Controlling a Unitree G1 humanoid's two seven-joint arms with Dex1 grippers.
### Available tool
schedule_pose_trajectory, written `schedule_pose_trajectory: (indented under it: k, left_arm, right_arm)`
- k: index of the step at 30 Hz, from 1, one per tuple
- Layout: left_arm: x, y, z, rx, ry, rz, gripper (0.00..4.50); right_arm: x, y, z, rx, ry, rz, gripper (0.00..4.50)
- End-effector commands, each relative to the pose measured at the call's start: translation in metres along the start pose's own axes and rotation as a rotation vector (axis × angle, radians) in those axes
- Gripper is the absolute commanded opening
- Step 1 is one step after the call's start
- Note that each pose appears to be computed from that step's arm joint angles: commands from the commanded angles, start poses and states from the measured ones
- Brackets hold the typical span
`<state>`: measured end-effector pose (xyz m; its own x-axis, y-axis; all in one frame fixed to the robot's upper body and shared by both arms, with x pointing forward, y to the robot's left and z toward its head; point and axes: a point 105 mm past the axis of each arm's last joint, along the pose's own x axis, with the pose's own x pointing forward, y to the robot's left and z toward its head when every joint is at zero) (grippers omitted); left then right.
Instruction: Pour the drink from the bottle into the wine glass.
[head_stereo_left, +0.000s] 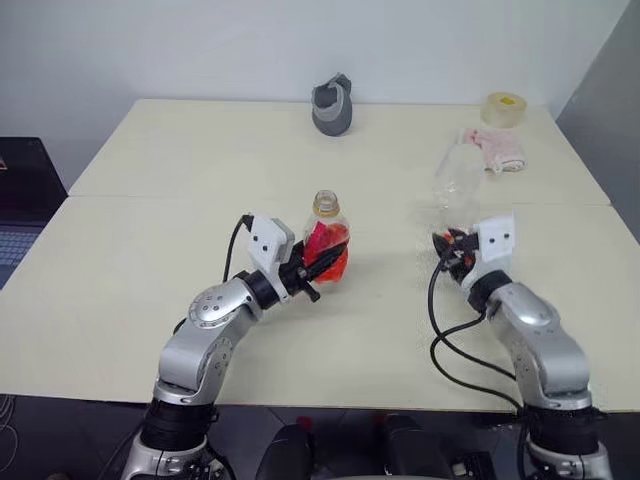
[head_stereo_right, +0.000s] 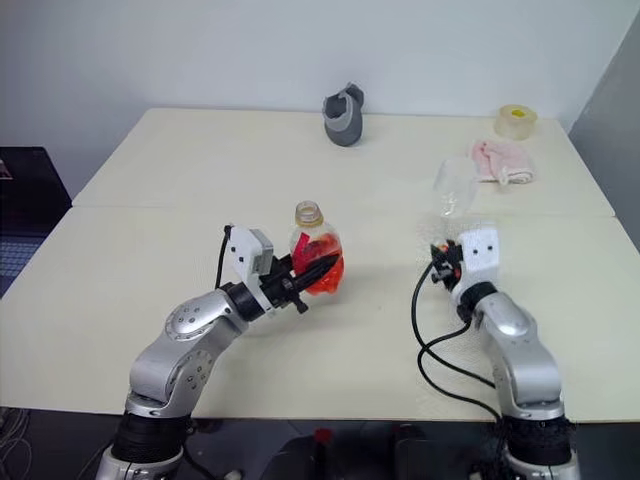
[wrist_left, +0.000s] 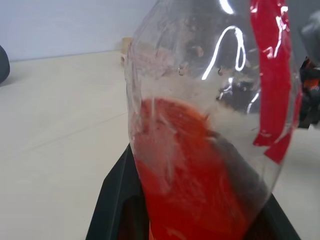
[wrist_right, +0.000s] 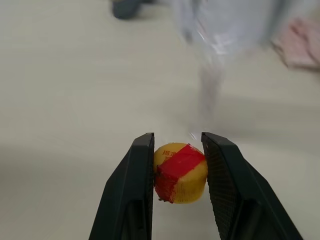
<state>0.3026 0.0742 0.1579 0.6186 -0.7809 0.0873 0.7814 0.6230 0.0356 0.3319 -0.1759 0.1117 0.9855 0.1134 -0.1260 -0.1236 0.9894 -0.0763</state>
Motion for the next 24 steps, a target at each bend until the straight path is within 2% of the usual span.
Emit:
schedule_pose_trajectory:
  k: [1,8,10,14,16,18,24]
  left_arm:
    - [0.005,-0.012,0.015,0.044,-0.055,-0.071,1.22]
    - [0.008,-0.003,0.018,0.050,-0.056,-0.057,1.22]
    - [0.007,0.001,0.018,0.042,-0.060,-0.034,1.22]
    - [0.005,0.006,0.016,0.051,-0.051,-0.002,1.22]
    - [0.004,0.009,0.016,0.054,-0.048,0.010,1.22]
    - [0.002,0.011,0.016,0.066,-0.044,0.021,1.22]
    - [-0.003,0.025,0.022,0.083,-0.049,0.079,1.22]
  right_arm:
    - [0.001,-0.015,-0.001,0.005,-0.011,-0.089,1.16]
    - [0.012,-0.015,-0.009,0.106,-0.004,-0.120,1.16]
    - [0.012,-0.014,-0.009,0.118,0.003,-0.117,1.93]
    - [0.009,-0.015,-0.007,0.083,0.015,-0.127,3.17]
    - [0.009,-0.016,-0.001,0.079,0.007,-0.127,3.92]
    - [0.008,-0.015,0.009,0.108,-0.020,-0.117,4.46]
    - [0.000,-0.006,0.042,0.107,-0.070,0.035,4.46]
